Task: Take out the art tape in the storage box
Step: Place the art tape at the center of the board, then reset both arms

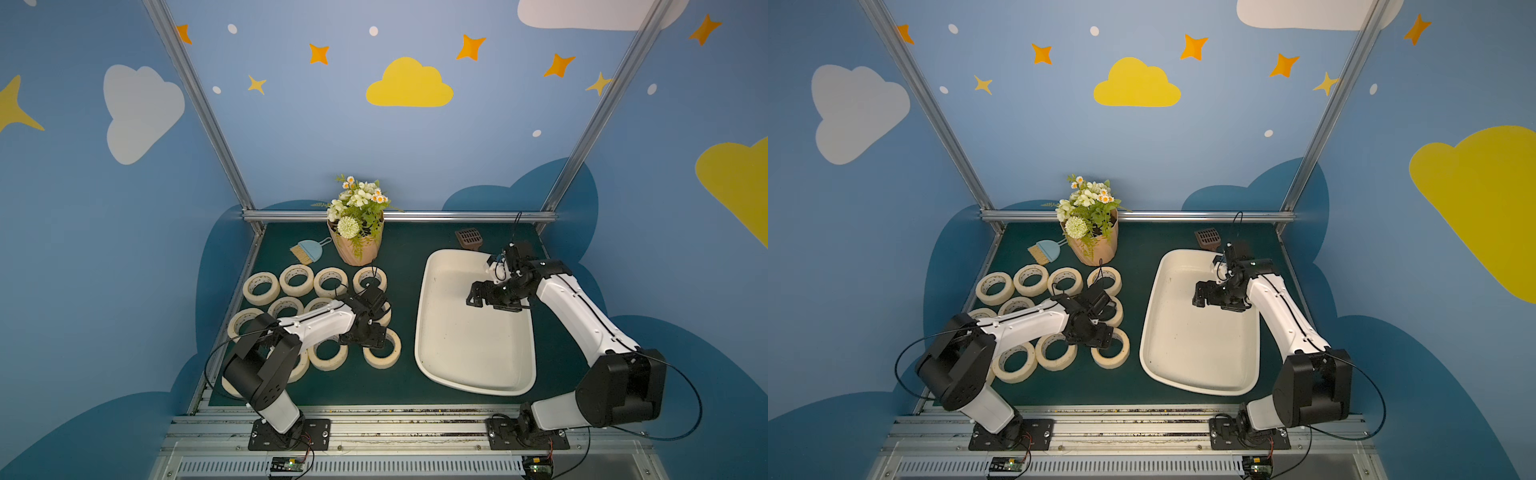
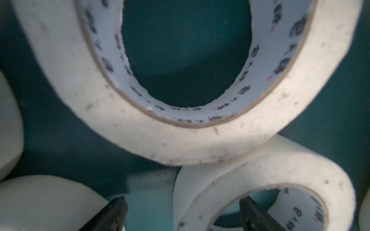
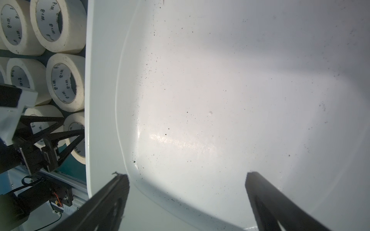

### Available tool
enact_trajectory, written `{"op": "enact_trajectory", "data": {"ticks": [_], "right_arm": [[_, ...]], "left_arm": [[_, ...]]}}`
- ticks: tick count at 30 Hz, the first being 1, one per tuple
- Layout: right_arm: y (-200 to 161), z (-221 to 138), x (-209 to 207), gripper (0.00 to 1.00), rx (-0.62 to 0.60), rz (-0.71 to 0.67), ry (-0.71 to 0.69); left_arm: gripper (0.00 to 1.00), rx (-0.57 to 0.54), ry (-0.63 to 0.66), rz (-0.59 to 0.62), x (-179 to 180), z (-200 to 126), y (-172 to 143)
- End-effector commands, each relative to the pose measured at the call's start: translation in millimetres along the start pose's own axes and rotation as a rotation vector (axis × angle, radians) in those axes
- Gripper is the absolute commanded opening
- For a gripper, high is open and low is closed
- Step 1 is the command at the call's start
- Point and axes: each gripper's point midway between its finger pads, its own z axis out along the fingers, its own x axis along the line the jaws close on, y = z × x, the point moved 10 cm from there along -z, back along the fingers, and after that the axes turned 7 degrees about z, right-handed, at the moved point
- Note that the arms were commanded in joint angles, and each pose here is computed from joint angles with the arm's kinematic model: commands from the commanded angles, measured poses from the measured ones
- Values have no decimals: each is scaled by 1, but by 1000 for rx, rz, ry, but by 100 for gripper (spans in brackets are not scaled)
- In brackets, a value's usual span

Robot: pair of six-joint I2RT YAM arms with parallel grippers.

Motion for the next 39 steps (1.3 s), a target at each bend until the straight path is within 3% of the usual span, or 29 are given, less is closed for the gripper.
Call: {"op": "enact_trajectory", "data": {"ticks": [1, 3, 6, 10, 15, 22, 25, 29, 32, 35, 38, 39], "right_arm": [[2, -5, 0, 97, -64, -21, 9], [5, -3, -1, 97, -114, -43, 9], [11, -2, -7, 97, -199, -62, -45], [19, 4, -21, 97, -360, -90, -163], [26, 25, -46, 97, -609, -64, -293], [30, 60, -73, 98, -636, -57, -376], [28, 78, -81, 98, -645, -69, -371], [35, 79, -81, 98, -747, -138, -357], [31, 86, -87, 98, -734, -135, -327], [23, 87, -87, 98, -764, -163, -290], [9, 92, -94, 98, -823, -160, -272], [5, 95, -97, 98, -898, -135, -279]], "left_arm": [[94, -48, -29, 69, -2, -34, 7], [99, -111, -15, 108, 1, -52, 10], [100, -291, 29, 121, 19, -79, 20], [100, -559, -17, 32, 60, -93, 28], [100, -814, 167, -59, 110, -92, 29], [100, -934, 287, -100, 161, -66, 18], [100, -986, 272, -133, 176, -51, 13], [100, -996, 259, -158, 192, -29, 12], [100, -998, 228, -183, 201, -12, 15], [100, -974, 183, -122, 199, -8, 21], [100, -996, 186, -88, 194, 3, 17], [100, -1028, 185, -72, 192, 5, 16]]}}
